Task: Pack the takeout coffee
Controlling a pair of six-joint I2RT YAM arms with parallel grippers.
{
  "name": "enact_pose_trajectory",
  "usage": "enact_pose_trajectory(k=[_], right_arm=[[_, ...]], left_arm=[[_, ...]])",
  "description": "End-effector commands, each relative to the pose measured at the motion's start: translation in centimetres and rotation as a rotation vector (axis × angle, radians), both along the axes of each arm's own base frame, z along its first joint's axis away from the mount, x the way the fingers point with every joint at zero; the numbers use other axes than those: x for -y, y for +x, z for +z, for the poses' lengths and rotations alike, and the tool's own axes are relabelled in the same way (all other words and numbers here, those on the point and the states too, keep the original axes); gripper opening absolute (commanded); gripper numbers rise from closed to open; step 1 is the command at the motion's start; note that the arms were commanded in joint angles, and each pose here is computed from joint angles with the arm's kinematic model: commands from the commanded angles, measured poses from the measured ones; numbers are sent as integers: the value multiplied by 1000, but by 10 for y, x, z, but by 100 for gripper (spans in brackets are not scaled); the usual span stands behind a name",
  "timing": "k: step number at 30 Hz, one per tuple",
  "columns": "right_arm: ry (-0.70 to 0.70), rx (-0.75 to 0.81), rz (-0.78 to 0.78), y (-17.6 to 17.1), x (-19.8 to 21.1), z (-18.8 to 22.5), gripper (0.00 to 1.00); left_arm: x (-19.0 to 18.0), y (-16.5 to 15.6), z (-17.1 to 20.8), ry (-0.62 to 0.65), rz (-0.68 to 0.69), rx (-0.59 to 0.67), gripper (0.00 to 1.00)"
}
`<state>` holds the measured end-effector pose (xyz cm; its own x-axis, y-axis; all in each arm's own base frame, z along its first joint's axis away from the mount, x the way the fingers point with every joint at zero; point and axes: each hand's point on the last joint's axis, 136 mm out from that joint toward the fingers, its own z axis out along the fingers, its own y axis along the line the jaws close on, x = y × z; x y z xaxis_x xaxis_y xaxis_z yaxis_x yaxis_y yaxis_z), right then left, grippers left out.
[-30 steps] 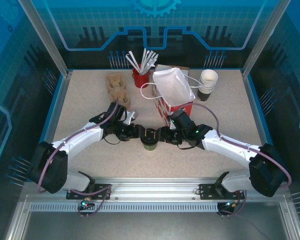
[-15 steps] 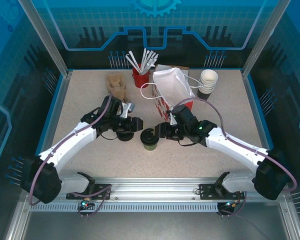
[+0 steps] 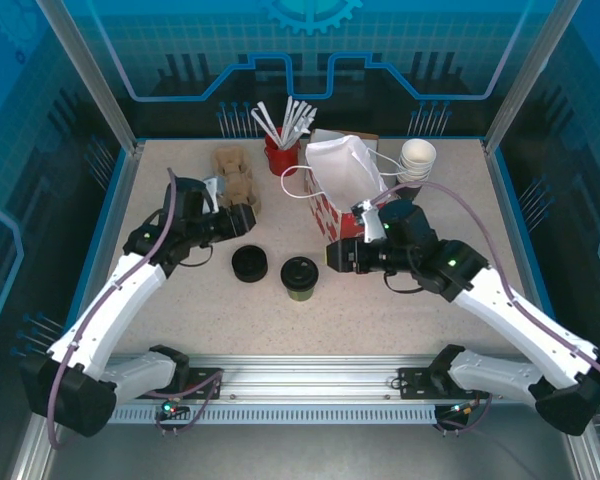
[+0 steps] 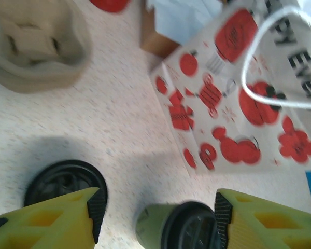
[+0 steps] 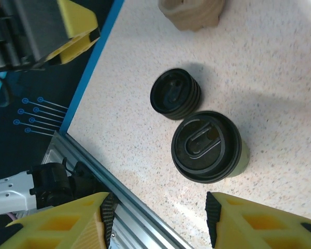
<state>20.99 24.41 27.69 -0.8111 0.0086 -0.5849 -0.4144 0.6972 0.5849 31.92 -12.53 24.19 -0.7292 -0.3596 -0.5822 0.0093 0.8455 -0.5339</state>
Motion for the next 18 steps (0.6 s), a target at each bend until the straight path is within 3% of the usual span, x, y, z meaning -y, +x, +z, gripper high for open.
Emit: enact_pose_trajectory(k=[1,7,18], right_arm=[[-33,77,34,-7,19,18,53],[17,167,-4,-5,46,42,53],[76,100,-52,3,73,26,53]], left_arm=[[-37,16,11,43,189,32,62],[-70,47,-5,6,303,-16,61],[-99,107,-48,-55,312,-129,58]])
